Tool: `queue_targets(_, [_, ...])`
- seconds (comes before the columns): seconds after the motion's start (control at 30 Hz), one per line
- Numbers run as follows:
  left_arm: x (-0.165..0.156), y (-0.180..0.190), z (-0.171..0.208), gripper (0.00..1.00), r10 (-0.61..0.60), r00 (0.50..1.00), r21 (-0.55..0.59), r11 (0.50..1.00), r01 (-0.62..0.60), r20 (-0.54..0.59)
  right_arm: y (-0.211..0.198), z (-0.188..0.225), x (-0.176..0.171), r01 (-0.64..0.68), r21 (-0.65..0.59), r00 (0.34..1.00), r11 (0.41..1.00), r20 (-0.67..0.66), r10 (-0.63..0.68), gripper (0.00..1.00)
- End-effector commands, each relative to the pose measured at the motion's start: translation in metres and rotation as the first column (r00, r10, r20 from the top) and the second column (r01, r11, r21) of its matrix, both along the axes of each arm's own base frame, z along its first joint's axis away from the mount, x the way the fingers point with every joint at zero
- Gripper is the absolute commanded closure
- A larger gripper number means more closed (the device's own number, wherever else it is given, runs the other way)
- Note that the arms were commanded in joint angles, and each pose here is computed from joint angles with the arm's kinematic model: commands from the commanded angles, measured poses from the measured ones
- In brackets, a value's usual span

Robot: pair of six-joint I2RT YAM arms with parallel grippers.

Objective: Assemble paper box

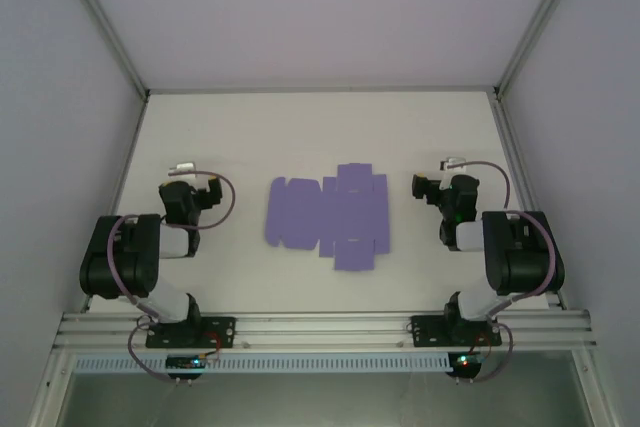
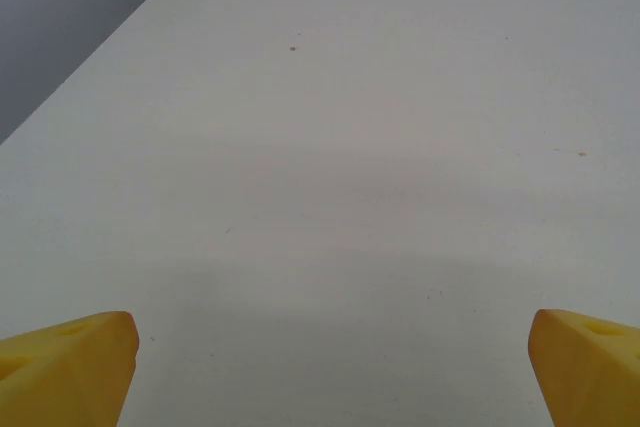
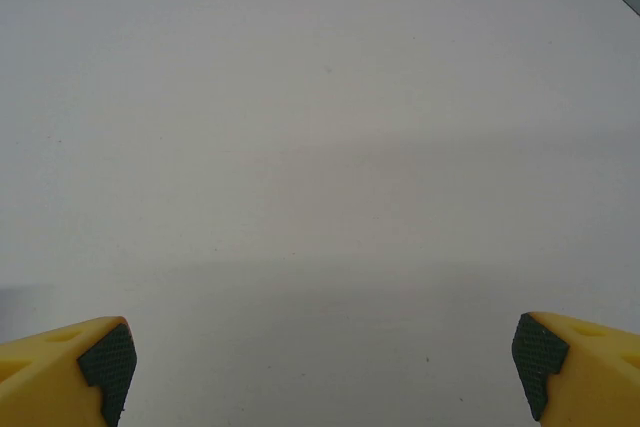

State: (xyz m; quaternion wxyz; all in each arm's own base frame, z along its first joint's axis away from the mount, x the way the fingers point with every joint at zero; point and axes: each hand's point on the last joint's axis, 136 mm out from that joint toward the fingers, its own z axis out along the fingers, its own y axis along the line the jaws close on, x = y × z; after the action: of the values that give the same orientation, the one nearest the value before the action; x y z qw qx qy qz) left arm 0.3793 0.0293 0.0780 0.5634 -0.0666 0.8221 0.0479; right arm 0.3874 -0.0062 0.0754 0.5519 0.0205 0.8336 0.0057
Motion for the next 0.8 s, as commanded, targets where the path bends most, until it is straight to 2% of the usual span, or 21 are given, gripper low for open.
queue_targets(0.0, [0.0106,-0.0007,0.0198,0.01,-0.011,0.998,0.005,1.000,0.011,0.065,0.0030,0.0057,0.0047,-0.012,-0.004,1.000,1.000,0.012,0.012,0.01])
queue_targets(0.77, [0.0114,-0.0015,0.0196,0.01,-0.018,0.998,0.004,1.000,0.018,0.063,0.0037,0.0061,0.0040,-0.030,0.017,0.999,0.999,0.015,0.030,0.01])
